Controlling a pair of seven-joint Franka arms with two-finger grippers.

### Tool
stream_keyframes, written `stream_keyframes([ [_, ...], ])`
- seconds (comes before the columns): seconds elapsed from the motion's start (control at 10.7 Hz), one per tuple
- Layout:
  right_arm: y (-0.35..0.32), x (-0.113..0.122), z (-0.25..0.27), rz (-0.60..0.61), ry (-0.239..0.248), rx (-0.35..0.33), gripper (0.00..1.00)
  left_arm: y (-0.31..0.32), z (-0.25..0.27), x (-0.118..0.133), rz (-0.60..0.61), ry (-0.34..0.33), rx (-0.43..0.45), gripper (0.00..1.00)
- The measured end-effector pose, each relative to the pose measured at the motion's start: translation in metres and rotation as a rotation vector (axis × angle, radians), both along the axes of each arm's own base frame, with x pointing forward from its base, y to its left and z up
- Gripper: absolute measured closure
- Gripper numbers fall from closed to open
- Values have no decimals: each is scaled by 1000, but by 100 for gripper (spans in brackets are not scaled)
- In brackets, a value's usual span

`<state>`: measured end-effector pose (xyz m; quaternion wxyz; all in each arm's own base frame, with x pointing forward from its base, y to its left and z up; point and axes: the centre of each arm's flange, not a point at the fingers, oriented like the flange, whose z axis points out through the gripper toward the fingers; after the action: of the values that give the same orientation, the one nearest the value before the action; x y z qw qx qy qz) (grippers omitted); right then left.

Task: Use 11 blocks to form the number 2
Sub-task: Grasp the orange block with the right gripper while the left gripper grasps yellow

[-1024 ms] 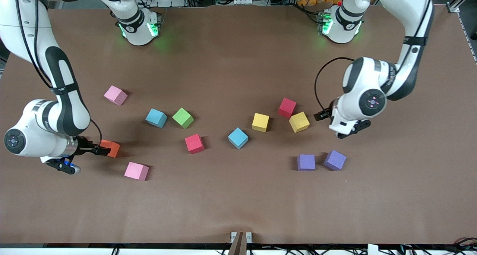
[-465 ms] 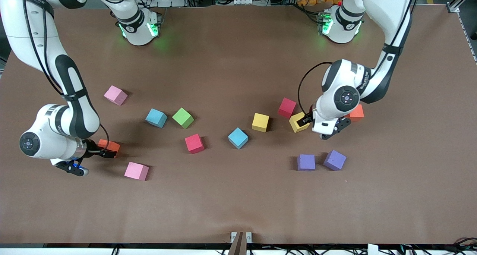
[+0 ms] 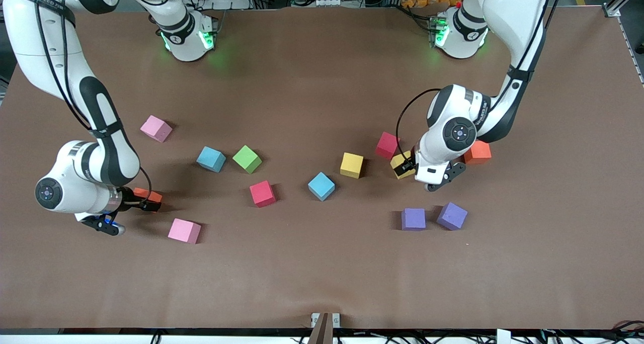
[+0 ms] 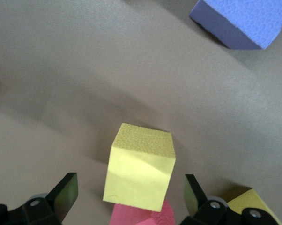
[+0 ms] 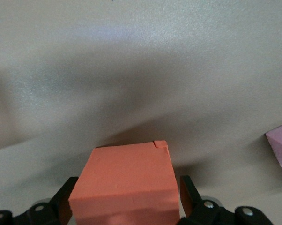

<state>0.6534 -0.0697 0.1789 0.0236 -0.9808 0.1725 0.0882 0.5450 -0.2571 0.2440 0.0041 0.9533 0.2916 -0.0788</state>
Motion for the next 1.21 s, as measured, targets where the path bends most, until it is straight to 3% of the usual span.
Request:
stream_keyframes([
  [0.37,5,-1,1,8,0,0,12,-6,-18,-2,10,-1,0,0],
  [0.65,5,0,3,8,-3,0,32,-7,-27,-2,10,1,0,0],
  [0.84,5,0,4,8,-5,-1,38,-7,-31,-2,11,2,0,0],
  [1.21,5,4,42,13,-39,-1,38,-13,-44,-6,2,11,3,0],
])
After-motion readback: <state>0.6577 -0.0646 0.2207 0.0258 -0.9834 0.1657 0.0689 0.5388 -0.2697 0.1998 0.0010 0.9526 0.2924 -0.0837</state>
